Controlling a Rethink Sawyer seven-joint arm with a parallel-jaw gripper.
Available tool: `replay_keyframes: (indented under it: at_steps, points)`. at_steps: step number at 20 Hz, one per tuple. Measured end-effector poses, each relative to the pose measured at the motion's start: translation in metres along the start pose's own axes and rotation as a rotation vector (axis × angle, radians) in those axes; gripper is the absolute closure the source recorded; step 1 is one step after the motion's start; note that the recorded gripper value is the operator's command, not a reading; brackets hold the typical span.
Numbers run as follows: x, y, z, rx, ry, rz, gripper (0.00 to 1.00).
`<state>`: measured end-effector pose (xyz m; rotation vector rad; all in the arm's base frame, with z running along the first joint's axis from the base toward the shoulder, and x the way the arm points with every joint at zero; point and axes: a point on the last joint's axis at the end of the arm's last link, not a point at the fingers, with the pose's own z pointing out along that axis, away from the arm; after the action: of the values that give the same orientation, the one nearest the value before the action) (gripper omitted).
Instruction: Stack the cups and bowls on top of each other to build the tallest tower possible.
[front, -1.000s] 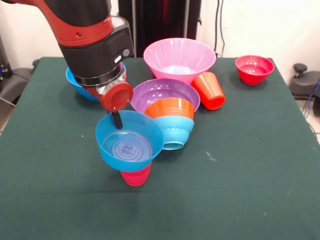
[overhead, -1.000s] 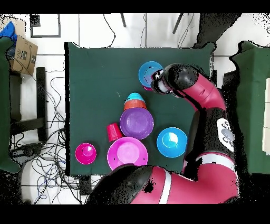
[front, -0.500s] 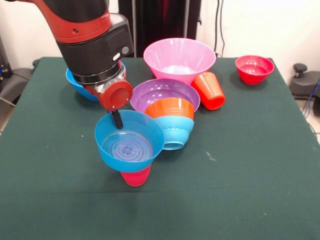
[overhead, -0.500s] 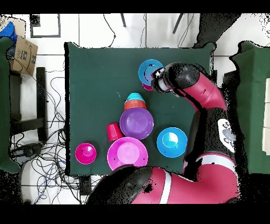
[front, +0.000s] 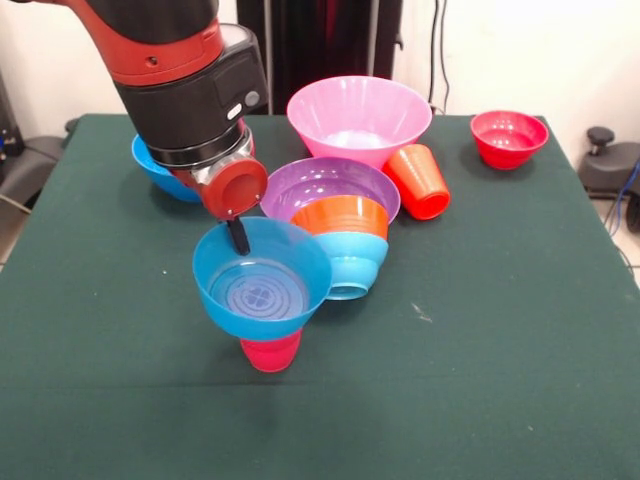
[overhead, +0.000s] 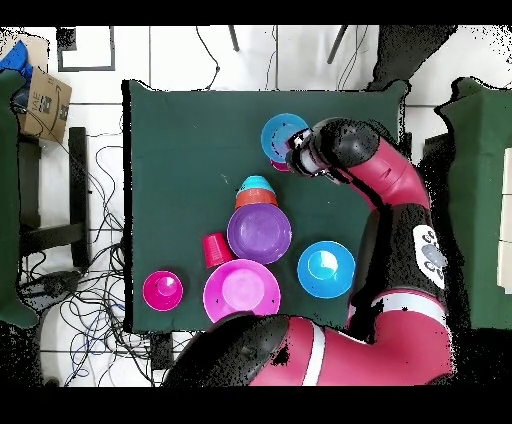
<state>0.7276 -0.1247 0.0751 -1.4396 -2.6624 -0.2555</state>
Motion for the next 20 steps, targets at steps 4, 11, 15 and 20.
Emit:
replay_keyframes:
  at_steps: [4, 11, 15, 20]
  points:
    - [0.0018, -0.0005, -0.0002, 0.004, 0.014, 0.0, 1.0]
    - [0.0036, 0.0, -0.0015, 0.006, 0.024, 0.0, 1.0]
    - [0.0034, -0.0001, -0.0019, 0.006, 0.024, 0.0, 1.0]
    - [0.005, -0.0014, -0.0007, 0.008, 0.028, 0.002, 1.0]
